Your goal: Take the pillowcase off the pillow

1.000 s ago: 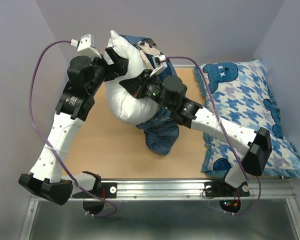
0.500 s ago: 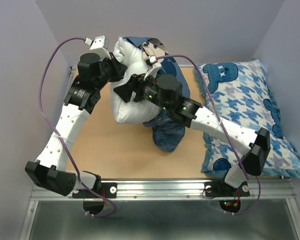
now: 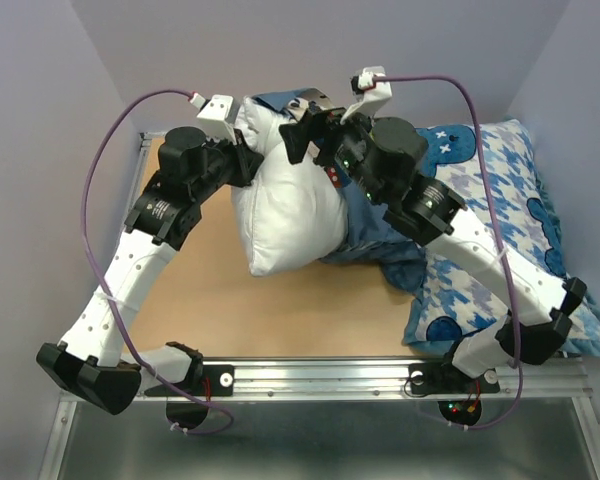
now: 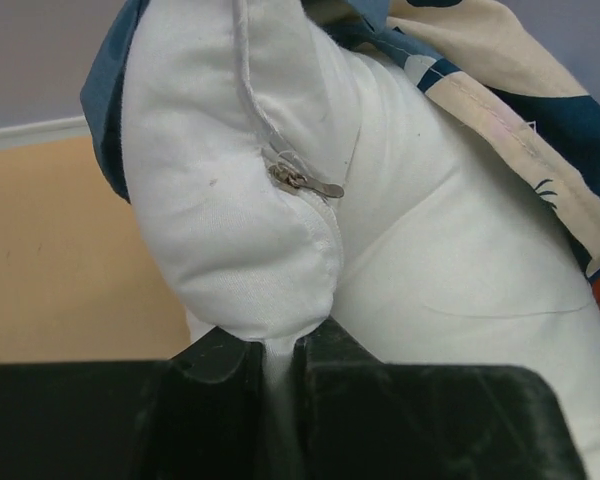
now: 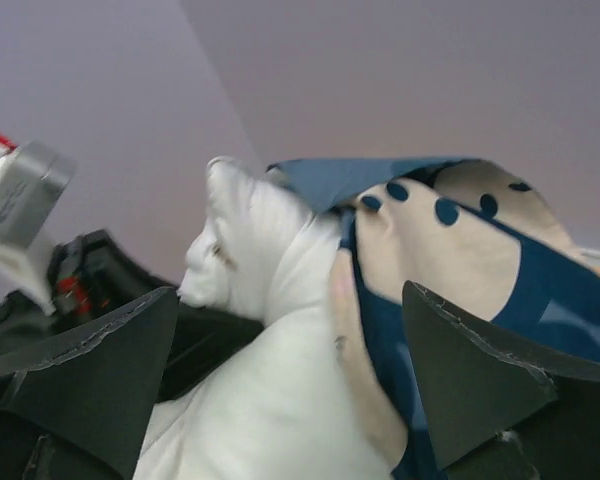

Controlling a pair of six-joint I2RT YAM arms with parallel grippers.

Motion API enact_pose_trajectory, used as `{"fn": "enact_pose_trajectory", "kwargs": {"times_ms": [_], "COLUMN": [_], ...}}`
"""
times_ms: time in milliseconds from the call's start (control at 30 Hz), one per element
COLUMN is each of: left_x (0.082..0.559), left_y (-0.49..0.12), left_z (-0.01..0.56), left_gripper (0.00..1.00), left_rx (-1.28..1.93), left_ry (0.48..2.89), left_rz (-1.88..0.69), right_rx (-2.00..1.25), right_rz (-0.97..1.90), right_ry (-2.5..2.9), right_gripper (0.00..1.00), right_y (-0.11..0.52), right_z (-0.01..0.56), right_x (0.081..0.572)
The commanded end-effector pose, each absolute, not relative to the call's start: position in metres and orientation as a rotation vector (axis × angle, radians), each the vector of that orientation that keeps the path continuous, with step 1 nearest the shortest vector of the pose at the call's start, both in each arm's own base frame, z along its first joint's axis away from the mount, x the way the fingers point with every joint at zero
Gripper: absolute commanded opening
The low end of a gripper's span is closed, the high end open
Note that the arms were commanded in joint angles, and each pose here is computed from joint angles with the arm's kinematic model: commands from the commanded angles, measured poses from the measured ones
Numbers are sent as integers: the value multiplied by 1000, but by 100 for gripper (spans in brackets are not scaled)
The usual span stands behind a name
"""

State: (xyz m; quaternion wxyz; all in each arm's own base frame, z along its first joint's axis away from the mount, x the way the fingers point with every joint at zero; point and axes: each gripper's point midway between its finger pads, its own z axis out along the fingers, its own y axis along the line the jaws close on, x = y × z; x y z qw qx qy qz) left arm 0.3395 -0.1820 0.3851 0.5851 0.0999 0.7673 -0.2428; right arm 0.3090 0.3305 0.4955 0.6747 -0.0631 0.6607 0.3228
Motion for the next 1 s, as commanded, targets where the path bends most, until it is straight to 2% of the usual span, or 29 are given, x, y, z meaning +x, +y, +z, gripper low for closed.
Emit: {"fn": "enact_pose_trajectory", "kwargs": {"times_ms": [0,100,300,400,467,500,533,600,833,967], "left_x": [319,315,310,308,306,306,305,300,292,284], "left_y": [-194,-192,-190,-188,-187,-186,-185,-182,-163,-154], "left_z": [358,359,352,352,351,351,352,355,378,399], "left_gripper": [0,0,0,0,0,0,0,0,0,0], "left_rx": [369,373,378,377,376,377,369,358,271,223], "left_ry": [1861,1856,1868,1866,1865,1866,1864,1857,1798,1750], "left_rz": [-574,-566,-550,-546,-545,-542,-539,-542,-499,-499], "right_rx": [-193,-254,-349,-368,-358,-341,-300,-200,49,152], "right_rz": [522,550,522,510,508,492,473,400,363,318], "right_ry": [1549,1605,1736,1778,1797,1801,1806,1814,1866,1918], "right_gripper": [98,100,100,96,85,76,58,44,17,6], "right_y": [317,318,341,349,349,347,341,314,238,205], "right_z": [479,466,426,410,402,401,400,400,388,361], "right_x": [357,391,425,434,437,440,444,459,496,510]}}
